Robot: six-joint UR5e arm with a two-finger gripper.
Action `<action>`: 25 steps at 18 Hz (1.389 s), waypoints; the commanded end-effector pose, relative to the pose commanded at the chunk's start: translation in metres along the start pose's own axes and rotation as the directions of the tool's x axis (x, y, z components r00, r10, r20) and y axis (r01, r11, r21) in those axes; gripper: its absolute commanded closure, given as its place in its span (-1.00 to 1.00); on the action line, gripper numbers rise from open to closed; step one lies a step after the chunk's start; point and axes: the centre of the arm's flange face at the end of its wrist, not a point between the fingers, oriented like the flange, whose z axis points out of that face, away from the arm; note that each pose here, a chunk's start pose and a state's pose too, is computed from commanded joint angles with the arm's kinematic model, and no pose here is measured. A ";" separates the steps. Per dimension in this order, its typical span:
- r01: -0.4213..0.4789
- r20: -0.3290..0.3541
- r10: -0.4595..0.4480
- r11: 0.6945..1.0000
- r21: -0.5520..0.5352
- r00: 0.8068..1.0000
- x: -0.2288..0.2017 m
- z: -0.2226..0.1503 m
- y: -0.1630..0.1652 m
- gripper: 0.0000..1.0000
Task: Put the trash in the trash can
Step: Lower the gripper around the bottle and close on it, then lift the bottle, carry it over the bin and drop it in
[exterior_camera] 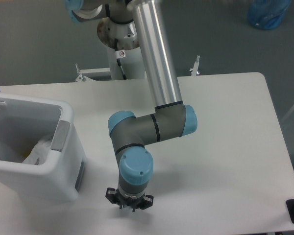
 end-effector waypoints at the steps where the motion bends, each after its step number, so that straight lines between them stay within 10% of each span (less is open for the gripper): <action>1: -0.003 0.006 0.003 1.000 0.019 1.000 0.000 -0.014 -0.002 1.00; 17: 0.013 -0.096 0.020 0.941 0.337 0.995 -0.018 -0.173 -0.013 1.00; 25: 0.035 -0.255 0.159 0.784 0.620 0.954 -0.009 -0.319 0.012 1.00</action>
